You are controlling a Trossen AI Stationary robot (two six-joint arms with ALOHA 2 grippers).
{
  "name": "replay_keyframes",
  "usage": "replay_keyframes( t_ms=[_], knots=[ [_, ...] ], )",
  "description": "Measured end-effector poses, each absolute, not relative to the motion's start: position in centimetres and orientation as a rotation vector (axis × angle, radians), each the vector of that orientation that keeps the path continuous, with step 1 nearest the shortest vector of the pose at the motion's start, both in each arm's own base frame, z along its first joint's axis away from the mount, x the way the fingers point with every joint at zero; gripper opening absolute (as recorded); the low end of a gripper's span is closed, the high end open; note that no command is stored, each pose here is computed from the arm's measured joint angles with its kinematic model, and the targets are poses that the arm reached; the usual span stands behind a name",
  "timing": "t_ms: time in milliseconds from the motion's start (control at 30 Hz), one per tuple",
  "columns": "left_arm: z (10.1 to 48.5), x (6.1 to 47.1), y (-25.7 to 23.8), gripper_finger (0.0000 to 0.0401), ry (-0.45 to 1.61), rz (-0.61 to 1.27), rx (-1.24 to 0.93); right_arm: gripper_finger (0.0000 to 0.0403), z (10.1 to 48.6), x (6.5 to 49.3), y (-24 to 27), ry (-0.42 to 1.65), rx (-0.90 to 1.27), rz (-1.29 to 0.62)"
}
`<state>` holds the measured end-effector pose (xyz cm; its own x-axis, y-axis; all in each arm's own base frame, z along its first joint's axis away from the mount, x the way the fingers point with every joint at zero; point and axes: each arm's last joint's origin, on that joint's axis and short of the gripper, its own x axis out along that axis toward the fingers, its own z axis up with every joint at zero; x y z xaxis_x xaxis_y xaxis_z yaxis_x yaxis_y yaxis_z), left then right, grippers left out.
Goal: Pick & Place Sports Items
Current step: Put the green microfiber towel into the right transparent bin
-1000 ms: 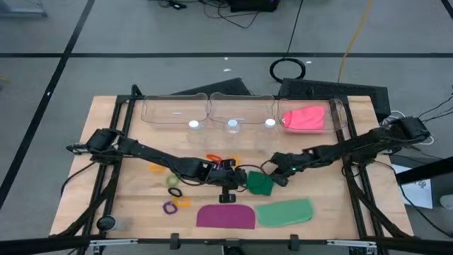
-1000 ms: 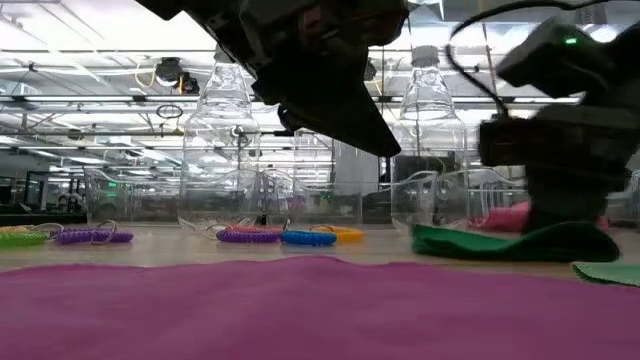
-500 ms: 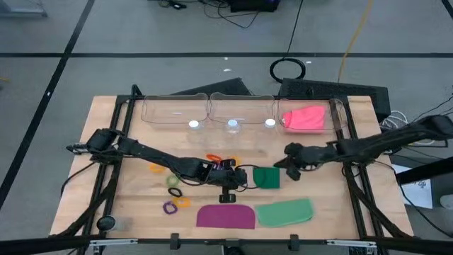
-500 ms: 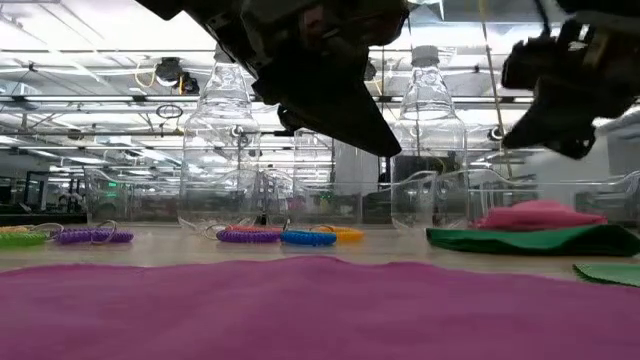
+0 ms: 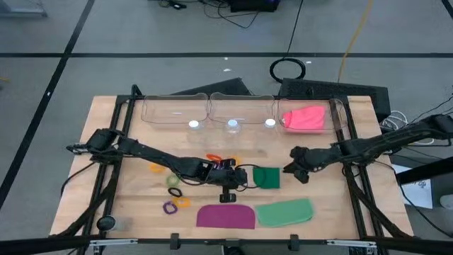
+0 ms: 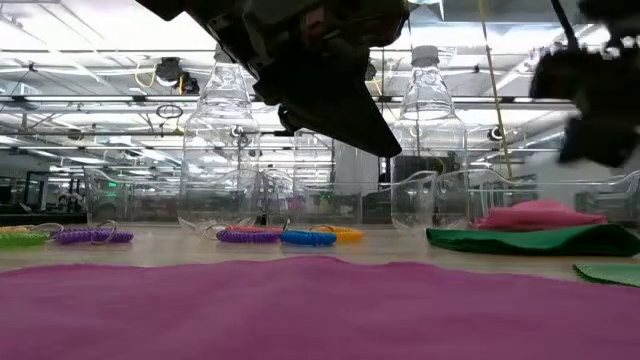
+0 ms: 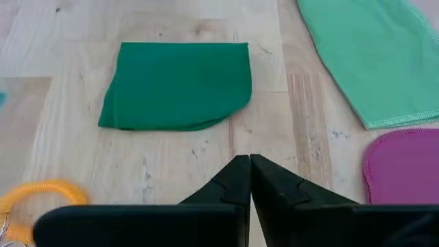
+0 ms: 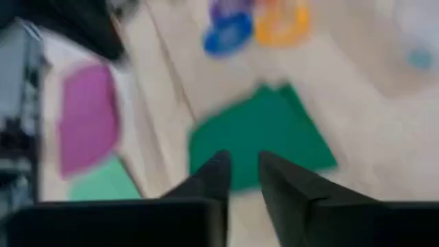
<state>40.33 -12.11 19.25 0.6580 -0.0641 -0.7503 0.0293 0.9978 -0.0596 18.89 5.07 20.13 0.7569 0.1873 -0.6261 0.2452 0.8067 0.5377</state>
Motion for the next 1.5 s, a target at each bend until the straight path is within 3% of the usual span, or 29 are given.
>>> replay_keyframes(
  t_ms=[233, 300, 400, 833, 967, 1167, 1500],
  knots=[
    [19.3, 40.4, -12.1, 0.0010, 0.848, -0.054, -0.044, 0.0222, 14.6, 19.0, 4.4, 0.753, 0.754, -0.061],
    [19.3, 40.4, -12.1, 0.0010, 0.848, -0.054, -0.044, 0.0248, 13.8, 19.3, 4.1, 0.721, 0.769, -0.050],
    [19.3, 40.4, -12.1, 0.0010, 0.848, -0.054, -0.044, 0.0255, 12.9, 19.8, 3.8, 0.720, 0.761, -0.077],
    [19.3, 40.4, -12.1, 0.0010, 0.848, -0.052, -0.048, 0.0174, 9.0, 21.2, 3.6, 0.953, 0.651, -0.171],
    [19.3, 40.4, -12.1, 0.0010, 0.848, -0.052, -0.048, 0.0121, 8.3, 20.9, 3.5, 1.016, 0.609, -0.197],
    [19.3, 40.4, -12.1, 0.0010, 0.848, -0.052, -0.047, 0.0002, 8.0, 20.5, 3.4, 1.062, 0.583, -0.220],
    [19.3, 40.4, -12.1, 0.0010, 0.848, -0.052, -0.047, 0.0000, 8.9, 20.7, 3.5, 1.064, 0.506, -0.209]
  ],
)
